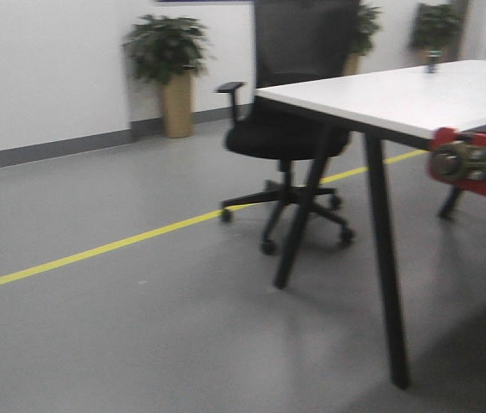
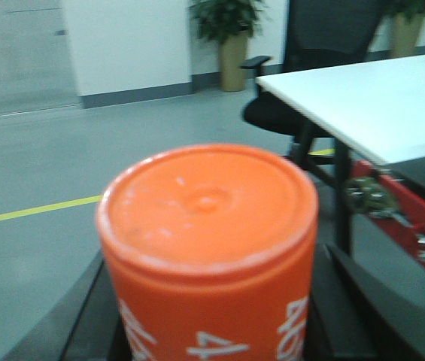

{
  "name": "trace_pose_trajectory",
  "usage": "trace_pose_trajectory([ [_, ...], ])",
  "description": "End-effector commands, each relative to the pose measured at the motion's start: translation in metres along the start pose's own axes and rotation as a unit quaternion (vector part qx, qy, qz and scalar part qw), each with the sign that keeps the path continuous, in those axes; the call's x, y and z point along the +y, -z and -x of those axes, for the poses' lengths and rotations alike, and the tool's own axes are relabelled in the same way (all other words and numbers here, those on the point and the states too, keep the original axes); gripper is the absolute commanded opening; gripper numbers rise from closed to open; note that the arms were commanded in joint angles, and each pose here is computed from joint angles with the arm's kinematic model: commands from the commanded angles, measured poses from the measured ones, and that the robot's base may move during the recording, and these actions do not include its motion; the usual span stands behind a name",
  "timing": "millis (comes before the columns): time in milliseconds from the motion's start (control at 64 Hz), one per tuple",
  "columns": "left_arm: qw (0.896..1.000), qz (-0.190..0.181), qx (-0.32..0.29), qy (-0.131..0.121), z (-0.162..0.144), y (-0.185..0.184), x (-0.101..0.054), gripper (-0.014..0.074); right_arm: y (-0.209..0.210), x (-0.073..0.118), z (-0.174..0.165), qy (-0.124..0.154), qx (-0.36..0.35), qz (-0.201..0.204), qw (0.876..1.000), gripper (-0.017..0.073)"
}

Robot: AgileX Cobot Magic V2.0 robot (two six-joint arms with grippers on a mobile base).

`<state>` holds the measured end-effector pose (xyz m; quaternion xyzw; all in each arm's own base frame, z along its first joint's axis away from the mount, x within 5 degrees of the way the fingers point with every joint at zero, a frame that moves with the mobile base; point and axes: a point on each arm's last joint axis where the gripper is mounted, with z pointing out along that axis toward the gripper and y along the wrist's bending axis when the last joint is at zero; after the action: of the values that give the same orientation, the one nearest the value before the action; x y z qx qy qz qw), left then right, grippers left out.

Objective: Grab orange capacitor from left shelf to right conveyor
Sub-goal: 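Drive the base away from the shelf toward the red conveyor, then align the base at the conveyor, holding the cylinder in the right gripper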

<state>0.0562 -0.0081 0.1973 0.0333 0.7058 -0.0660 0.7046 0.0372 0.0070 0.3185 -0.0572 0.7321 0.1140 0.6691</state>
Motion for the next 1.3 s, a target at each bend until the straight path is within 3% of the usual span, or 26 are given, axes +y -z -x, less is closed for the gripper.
trace_pose_trajectory([
  [0,0.999,-0.004,-0.053,0.002,0.0104,0.0017,-0.0004,-0.0127,0.0025,0.0015,0.0174,0.004,-0.054,0.003,0.999,0.0136],
  [594,0.999,-0.004,-0.053,0.002,0.0104,0.0017,-0.0004,-0.0127,0.0025,0.0015,0.0174,0.004,-0.054,0.003,0.999,0.0136],
  [1282,0.998,0.022,-0.054,0.0,0.0105,0.0017,0.0025,-0.0127,0.0025,0.0015,0.0174,0.004,-0.054,0.003,0.999,0.0136],
])
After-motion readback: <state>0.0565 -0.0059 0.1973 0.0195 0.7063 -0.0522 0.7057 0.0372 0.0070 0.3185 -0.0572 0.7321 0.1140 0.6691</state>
